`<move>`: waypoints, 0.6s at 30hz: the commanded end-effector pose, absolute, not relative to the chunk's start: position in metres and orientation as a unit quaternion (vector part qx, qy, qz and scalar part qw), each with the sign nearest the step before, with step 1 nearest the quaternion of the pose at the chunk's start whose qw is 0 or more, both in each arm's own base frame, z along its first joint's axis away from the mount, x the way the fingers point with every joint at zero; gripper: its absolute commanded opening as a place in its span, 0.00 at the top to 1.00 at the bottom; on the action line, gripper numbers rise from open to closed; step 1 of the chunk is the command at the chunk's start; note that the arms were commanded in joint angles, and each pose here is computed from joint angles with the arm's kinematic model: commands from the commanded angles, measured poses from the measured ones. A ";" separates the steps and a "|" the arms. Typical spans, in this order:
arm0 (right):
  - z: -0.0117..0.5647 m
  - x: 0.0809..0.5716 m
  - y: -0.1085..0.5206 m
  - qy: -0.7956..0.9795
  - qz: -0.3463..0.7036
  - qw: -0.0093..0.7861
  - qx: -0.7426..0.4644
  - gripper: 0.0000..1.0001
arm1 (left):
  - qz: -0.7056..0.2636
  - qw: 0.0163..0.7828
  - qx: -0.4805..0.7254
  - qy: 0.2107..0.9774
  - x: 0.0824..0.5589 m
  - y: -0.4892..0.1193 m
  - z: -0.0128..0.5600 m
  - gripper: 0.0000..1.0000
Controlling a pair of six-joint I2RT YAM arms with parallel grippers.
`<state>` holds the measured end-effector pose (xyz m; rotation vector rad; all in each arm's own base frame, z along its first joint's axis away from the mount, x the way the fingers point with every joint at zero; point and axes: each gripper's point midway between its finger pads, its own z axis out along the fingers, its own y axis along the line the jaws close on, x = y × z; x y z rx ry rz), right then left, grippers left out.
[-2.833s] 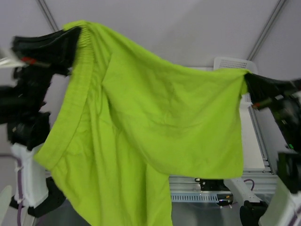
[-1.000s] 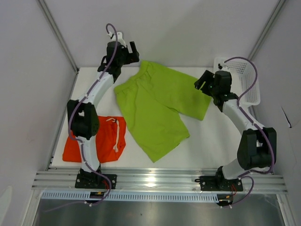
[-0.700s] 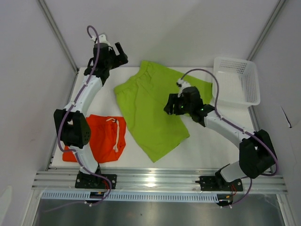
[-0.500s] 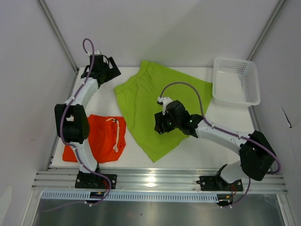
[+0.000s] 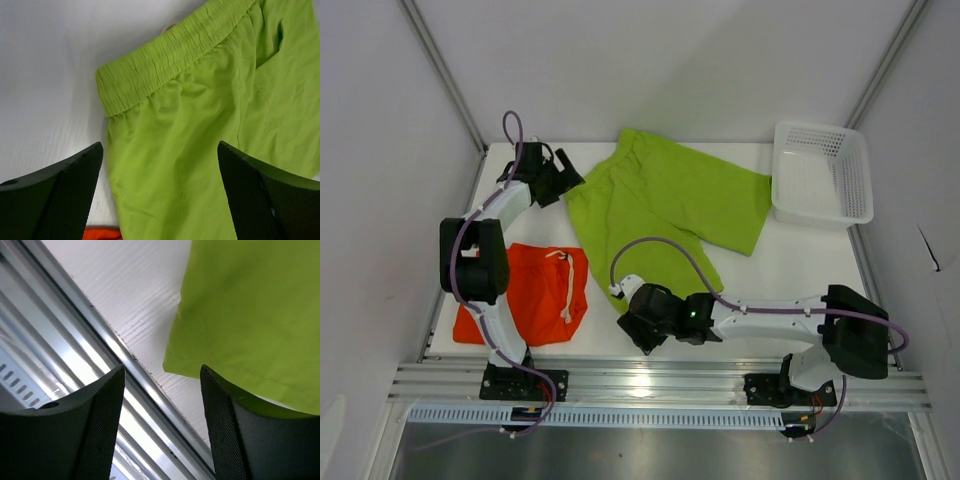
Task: Fold and stack the shorts
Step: Fold the shorts
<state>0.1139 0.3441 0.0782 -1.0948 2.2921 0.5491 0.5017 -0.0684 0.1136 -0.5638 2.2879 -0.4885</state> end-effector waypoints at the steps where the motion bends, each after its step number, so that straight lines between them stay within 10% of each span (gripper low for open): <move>1: 0.069 0.122 0.344 0.861 0.160 0.280 -0.393 0.36 | -0.227 0.394 -0.223 0.862 0.506 -0.069 0.145 0.04; 12: 0.029 0.130 0.350 0.865 0.109 0.267 -0.411 0.46 | -0.228 0.400 -0.221 0.860 0.503 -0.067 0.146 0.06; 18: 0.022 0.129 0.344 0.868 0.099 0.265 -0.408 0.80 | -0.246 0.392 -0.220 0.858 0.504 -0.072 0.136 0.07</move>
